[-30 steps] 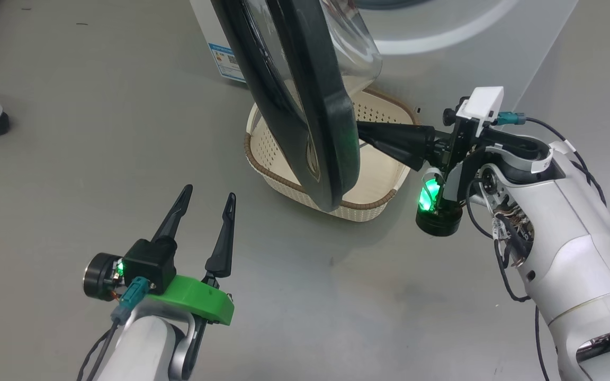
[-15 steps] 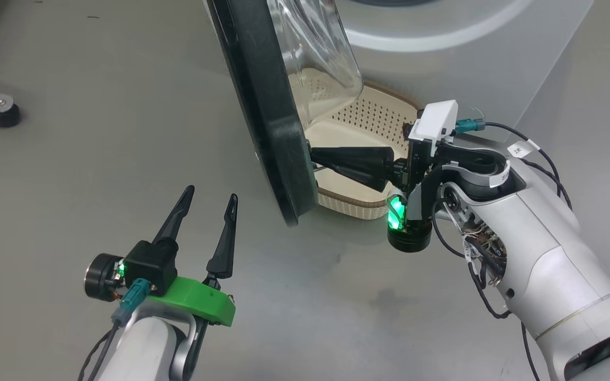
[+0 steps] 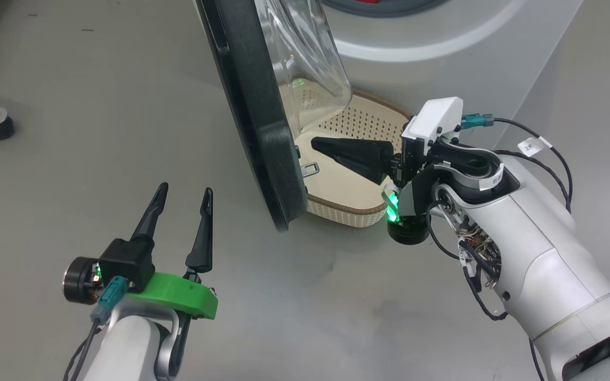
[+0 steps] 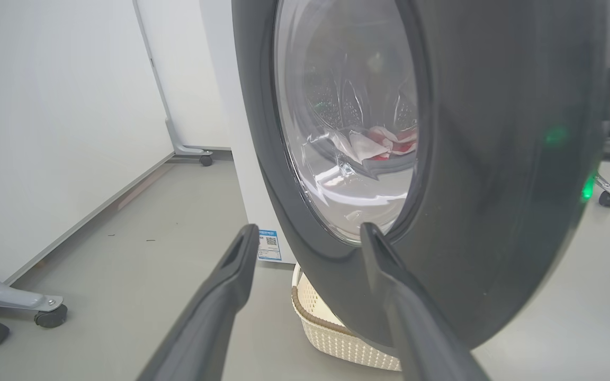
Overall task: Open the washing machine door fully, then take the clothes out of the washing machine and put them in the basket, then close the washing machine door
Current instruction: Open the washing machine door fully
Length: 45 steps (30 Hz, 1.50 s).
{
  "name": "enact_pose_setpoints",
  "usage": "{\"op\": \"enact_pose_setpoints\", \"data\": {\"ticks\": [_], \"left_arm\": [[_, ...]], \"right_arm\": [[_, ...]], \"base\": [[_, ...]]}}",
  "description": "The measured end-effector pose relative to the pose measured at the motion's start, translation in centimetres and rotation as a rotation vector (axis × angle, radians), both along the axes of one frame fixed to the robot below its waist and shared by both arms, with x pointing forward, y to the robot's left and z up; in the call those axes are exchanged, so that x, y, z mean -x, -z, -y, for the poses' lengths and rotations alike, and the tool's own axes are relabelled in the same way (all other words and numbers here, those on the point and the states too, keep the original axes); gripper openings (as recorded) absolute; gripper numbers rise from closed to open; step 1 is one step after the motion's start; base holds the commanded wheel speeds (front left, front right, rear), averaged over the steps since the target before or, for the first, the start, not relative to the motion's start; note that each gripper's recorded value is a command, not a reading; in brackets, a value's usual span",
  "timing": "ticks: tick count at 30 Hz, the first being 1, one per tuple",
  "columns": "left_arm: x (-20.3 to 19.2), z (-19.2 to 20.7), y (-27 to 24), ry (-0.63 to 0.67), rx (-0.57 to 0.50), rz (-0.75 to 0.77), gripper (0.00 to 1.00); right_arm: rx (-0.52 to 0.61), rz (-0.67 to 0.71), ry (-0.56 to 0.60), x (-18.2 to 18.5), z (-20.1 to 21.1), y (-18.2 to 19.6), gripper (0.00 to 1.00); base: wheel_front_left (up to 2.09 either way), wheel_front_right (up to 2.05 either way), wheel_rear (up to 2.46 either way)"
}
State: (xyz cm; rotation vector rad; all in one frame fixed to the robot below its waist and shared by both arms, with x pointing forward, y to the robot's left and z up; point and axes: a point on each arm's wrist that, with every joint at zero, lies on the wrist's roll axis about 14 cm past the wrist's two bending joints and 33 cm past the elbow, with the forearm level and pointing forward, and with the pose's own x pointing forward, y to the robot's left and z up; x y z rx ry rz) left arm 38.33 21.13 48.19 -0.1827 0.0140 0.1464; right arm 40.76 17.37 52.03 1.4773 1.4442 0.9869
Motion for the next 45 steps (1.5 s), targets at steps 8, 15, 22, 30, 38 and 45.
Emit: {"op": "enact_pose_setpoints", "data": {"ticks": [8, 15, 22, 30, 38, 45], "left_arm": [[0.3, 0.3, -0.7, 0.007, 0.003, 0.023, 1.00], [0.5, 0.8, -0.9, 0.024, -0.004, 0.033, 1.00], [0.5, 1.4, -1.4, 0.049, -0.010, 0.051, 1.00], [0.2, 2.3, -2.2, 0.083, -0.013, 0.078, 1.00], [0.1, 3.5, -2.4, 0.124, -0.013, 0.086, 1.00], [0.0, 3.1, -2.7, 0.112, -0.013, 0.097, 1.00]], "right_arm": [[0.280, 0.443, 0.170, -3.3, 4.7, 2.9, 0.00], [0.441, 0.777, 0.359, -6.1, 10.1, 2.6, 0.00], [0.665, 1.123, 0.549, -8.6, 17.5, 1.3, 0.00], [0.792, 1.424, 0.618, -6.8, 22.1, 0.6, 0.00], [0.879, 1.432, 0.682, -4.9, 24.7, 1.6, 0.00], [0.960, 1.378, 0.704, -3.5, 26.1, 3.2, 0.00]], "base": [[0.00, 0.00, 0.00], [0.00, 0.00, 0.00], [0.00, 0.00, 0.00], [0.00, 0.00, 0.00], [0.00, 0.00, 0.00], [0.00, 0.00, 0.00]]}}
